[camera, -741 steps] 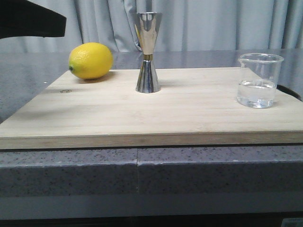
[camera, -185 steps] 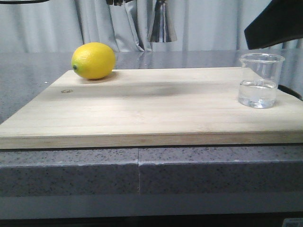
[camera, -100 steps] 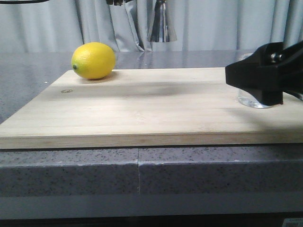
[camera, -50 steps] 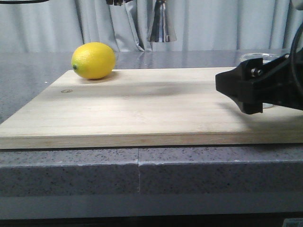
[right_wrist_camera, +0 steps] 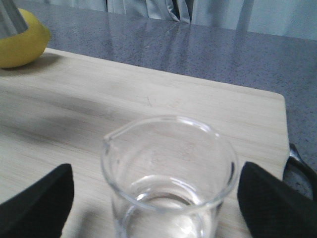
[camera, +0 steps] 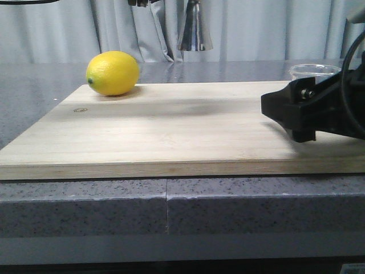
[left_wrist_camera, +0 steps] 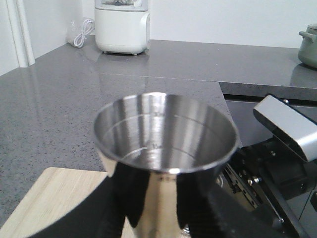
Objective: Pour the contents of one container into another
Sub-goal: 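Close the right gripper around the glass beaker, then lift the beaker with the right gripper and bring it over the jigger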
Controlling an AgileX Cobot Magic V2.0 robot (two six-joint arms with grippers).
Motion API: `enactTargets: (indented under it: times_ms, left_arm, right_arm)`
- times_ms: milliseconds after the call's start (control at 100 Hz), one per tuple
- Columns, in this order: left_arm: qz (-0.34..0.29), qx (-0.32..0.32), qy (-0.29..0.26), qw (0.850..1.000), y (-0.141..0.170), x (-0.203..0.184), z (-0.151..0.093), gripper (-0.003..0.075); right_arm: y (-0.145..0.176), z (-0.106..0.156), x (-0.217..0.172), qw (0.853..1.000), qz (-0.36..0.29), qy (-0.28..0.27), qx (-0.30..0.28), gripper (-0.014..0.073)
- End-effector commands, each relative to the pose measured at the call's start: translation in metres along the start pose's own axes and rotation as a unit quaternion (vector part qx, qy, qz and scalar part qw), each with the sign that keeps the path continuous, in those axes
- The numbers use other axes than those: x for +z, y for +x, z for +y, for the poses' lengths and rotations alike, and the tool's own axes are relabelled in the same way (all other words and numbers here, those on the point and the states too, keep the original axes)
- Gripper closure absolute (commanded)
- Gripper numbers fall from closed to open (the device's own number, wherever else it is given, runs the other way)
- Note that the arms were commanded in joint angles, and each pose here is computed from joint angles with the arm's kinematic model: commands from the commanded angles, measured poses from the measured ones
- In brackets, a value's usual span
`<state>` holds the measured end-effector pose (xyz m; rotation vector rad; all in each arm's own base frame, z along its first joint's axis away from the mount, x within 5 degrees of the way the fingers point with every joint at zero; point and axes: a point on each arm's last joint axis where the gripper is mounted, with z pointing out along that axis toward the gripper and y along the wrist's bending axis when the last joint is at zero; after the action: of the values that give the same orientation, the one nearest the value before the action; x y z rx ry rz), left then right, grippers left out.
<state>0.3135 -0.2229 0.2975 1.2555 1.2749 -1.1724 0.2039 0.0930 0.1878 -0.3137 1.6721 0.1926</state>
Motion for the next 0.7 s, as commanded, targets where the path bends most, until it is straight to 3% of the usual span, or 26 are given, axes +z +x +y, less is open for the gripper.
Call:
enactTargets:
  times_ms: [0, 170, 500, 690]
  left_arm:
    - [-0.07, 0.018, 0.033, 0.997, -0.0353, -0.0036, -0.0151, 0.0483]
    - [-0.07, 0.018, 0.033, 0.997, -0.0353, -0.0036, -0.0151, 0.0483]
    - [-0.07, 0.018, 0.033, 0.997, -0.0353, -0.0036, -0.0151, 0.0483]
    - [-0.07, 0.018, 0.033, 0.997, -0.0353, -0.0036, -0.0151, 0.0483]
  right_arm:
    - [-0.0181, -0.0007, 0.0022, 0.998, -0.064, 0.006, 0.003, 0.0093]
    - [-0.0179, -0.0007, 0.0022, 0.998, -0.064, 0.006, 0.003, 0.0219]
    - [-0.0172, -0.0006, 0.0023, 0.998, -0.06, 0.005, 0.003, 0.0321]
    - [-0.0254, -0.0018, 0.0001, 0.996, -0.093, 0.01, 0.005, 0.0322]
